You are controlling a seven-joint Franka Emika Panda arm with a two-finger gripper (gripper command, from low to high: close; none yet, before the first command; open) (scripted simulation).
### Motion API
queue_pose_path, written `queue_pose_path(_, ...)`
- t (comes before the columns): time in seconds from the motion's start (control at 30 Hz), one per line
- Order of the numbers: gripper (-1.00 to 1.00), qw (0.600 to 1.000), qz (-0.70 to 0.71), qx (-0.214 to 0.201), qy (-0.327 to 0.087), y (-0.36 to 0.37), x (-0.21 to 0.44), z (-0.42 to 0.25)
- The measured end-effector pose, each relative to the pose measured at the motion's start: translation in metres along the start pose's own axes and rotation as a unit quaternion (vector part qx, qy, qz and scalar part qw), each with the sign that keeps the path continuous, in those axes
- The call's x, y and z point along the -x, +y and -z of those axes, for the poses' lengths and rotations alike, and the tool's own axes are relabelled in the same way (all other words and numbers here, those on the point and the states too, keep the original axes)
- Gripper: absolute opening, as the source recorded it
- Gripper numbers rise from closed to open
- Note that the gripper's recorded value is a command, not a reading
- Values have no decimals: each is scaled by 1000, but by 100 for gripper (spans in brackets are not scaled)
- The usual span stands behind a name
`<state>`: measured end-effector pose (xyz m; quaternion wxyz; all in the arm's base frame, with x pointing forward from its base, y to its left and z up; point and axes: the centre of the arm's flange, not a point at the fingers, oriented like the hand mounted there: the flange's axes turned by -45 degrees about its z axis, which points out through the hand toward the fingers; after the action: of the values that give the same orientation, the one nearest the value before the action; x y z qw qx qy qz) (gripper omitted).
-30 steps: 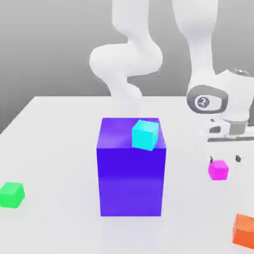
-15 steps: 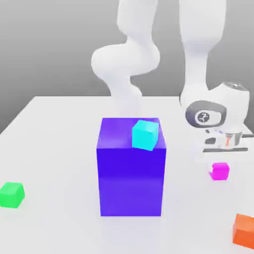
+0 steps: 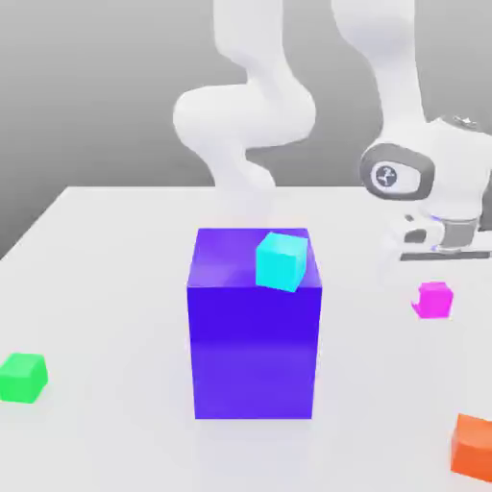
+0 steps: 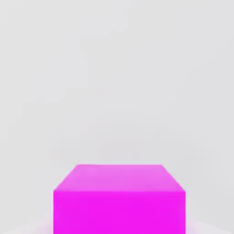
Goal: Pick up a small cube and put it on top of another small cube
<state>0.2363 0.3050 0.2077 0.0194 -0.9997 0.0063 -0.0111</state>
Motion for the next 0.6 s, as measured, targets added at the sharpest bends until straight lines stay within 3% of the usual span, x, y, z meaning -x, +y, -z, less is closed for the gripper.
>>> queue_pose_path(0.17,-100,995,-88,-44,28,23,-104,45)
queue_pose_path(0.33,-100,979,-192,-58,47,113,-190,72)
queue_pose_path(0.6,-100,941,-329,-49,60,277,-237,88)
